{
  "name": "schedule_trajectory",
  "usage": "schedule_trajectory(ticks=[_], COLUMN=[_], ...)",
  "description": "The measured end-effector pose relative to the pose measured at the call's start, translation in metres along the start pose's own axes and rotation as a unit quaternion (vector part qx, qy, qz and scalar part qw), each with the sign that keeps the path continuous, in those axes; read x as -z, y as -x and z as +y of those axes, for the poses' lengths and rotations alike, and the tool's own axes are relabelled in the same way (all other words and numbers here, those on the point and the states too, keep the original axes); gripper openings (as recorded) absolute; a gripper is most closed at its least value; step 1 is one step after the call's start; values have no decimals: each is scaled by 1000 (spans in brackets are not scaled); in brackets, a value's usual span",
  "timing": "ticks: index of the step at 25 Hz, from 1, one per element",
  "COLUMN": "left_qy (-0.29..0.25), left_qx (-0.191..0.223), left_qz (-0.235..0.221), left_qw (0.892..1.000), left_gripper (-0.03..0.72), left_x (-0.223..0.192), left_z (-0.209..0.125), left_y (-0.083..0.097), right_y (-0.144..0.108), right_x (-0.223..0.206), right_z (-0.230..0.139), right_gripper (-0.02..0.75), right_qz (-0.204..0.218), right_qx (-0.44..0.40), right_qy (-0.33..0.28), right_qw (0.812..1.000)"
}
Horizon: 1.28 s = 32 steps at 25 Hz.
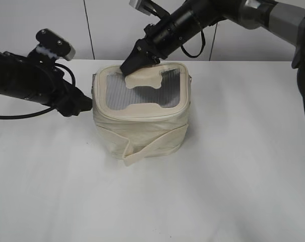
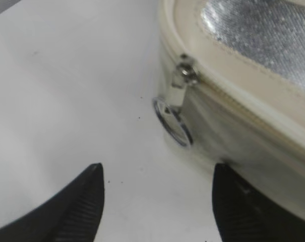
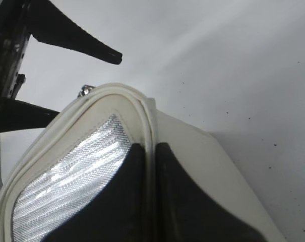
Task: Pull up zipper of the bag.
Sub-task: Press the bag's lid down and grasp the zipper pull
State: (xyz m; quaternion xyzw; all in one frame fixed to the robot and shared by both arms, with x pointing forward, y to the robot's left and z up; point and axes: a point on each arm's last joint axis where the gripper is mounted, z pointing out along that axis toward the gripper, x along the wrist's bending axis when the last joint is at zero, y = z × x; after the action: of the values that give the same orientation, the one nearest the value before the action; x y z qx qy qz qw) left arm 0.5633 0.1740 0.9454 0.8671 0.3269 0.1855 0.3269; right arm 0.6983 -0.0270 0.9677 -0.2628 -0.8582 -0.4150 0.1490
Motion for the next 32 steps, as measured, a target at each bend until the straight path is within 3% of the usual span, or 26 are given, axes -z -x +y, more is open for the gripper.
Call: schedule_trajectory(ticks=[5, 12, 19, 25, 28, 32], left_qy=[14, 36, 27, 13, 15, 24], left_qx=[14, 51, 21, 27, 52, 40], left_qz=[5, 49, 26, 31, 49, 28], left_qw=[1000, 997, 999, 999, 997, 999], left_gripper=[517, 517, 516, 514, 487, 457], left_x=[-1, 1, -2, -11, -12, -16], left_z=[8, 20, 18, 11, 11, 18], left_y=[-4, -16, -12, -14, -17, -17], right_y=[0, 1, 1, 1, 1, 1], right_x=[0, 1, 1, 1, 1, 1], right_z=[0, 0, 0, 0, 0, 0], right_gripper=[42, 42, 42, 42, 41, 41], right_qz=[0, -2, -2, -2, -3, -3], right_qx=[0, -1, -2, -2, -2, -2], right_qy=[0, 2, 2, 2, 3, 2], right_qw=[1000, 1000, 1000, 1000, 1000, 1000])
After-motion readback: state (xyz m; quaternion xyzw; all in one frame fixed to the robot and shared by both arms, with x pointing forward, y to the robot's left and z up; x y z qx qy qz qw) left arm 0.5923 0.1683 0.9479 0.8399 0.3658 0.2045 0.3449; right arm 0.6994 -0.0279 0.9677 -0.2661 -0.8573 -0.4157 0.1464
